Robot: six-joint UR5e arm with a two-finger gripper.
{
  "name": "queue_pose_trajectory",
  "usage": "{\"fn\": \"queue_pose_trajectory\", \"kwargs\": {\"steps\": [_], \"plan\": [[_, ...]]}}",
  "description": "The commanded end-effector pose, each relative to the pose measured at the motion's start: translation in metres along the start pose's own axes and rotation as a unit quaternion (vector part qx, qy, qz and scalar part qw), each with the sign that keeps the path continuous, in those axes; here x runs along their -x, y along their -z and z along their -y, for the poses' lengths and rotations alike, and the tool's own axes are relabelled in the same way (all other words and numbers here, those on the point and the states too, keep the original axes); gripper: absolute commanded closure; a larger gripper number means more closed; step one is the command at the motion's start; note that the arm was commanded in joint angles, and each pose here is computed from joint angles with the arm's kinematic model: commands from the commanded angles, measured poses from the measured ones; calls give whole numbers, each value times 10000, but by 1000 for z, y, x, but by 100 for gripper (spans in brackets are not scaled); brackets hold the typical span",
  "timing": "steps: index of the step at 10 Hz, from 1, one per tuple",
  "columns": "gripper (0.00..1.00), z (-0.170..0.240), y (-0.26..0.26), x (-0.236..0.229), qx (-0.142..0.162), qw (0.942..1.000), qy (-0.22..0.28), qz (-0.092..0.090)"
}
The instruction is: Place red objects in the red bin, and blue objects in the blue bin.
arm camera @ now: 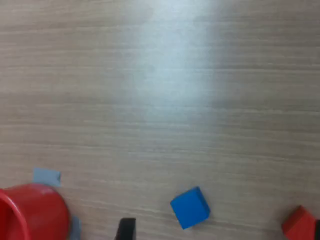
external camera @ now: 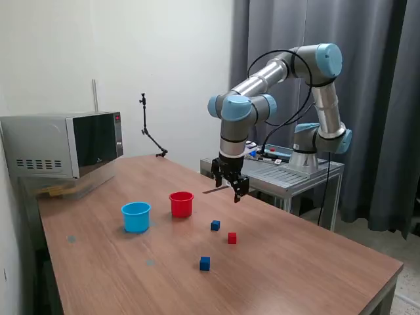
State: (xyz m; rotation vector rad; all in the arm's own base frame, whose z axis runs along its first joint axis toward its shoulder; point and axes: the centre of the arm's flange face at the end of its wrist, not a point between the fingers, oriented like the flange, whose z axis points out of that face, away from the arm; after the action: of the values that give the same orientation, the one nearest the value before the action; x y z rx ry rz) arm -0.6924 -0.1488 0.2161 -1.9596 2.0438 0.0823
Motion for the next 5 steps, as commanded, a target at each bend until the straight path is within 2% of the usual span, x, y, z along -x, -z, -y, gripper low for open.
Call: {"fn": "queue_pose_trajectory", "kwargs": {"steps": [1,5], "plan": [[0,0,-4,-1,-28,9999,-96,0],[0,-3,-5,-1,-29,9999,-150,7]]}}
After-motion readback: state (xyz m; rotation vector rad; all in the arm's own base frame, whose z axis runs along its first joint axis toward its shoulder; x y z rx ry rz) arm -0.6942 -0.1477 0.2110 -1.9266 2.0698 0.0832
